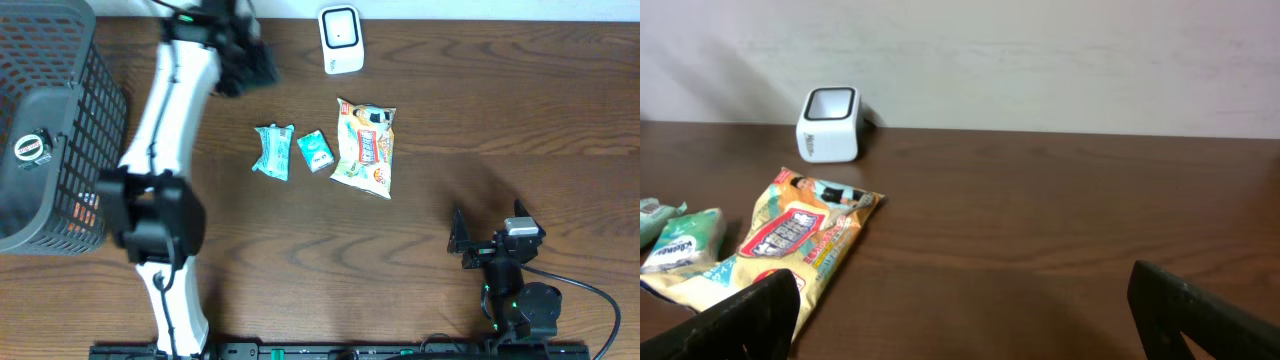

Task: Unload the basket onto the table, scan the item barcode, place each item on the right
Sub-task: 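Carry the wipes pack out and set it left of the green pack, then reach into the basket and grasp the orange tissue box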

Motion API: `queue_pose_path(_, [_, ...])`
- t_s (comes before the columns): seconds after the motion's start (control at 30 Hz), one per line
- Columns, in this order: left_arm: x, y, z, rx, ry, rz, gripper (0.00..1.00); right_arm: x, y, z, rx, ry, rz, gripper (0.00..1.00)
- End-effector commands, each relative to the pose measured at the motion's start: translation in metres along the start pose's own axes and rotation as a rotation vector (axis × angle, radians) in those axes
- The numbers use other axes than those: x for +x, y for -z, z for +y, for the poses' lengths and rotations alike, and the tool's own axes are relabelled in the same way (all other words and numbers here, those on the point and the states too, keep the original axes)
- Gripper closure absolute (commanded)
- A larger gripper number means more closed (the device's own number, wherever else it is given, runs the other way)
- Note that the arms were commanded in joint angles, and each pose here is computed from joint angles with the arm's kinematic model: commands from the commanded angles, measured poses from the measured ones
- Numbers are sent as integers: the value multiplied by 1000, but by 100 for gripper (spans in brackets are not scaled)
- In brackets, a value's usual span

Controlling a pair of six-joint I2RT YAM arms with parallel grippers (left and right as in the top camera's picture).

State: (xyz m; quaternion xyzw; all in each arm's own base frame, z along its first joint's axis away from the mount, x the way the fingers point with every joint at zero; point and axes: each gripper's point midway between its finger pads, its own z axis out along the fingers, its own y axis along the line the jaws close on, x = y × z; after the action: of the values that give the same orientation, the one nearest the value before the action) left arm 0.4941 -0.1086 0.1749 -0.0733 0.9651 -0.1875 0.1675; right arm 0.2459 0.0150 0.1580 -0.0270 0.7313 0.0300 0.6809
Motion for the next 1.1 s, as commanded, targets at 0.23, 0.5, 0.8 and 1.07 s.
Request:
queue_pose_path(0.23, [-89, 266, 181, -348, 273, -710, 34, 1, 0, -2, 11, 11, 1, 1])
queue_pose_path(0.5, [-35, 263, 316, -528, 545, -591, 26, 1, 0, -2, 11, 11, 1, 1])
queue_pose_path(0.8, [57, 209, 385, -562, 752, -215, 15, 1, 0, -2, 11, 10, 1, 1])
queue_pose_path(1.07, [116, 152, 359, -332, 566, 148, 19, 1, 0, -2, 11, 10, 1, 1])
